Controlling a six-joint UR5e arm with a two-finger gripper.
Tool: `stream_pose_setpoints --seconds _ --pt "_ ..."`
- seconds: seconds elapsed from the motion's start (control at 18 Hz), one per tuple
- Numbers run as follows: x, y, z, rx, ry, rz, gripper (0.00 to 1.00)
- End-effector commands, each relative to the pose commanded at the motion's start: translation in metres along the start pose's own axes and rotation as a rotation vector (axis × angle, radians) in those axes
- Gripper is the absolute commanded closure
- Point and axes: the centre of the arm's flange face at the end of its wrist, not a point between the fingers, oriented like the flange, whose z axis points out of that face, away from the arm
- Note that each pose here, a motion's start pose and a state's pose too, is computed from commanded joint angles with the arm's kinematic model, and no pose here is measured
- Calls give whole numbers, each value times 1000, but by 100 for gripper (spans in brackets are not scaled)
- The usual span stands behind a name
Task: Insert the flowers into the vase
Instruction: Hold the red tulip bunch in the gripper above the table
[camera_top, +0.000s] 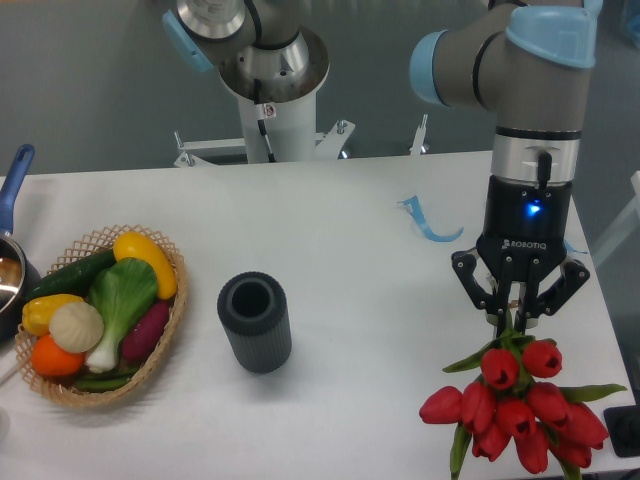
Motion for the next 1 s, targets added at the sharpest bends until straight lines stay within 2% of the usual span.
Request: stream_pose_setpoints --seconds 1.0 --pt "10 7 12 -23 19 -9 76"
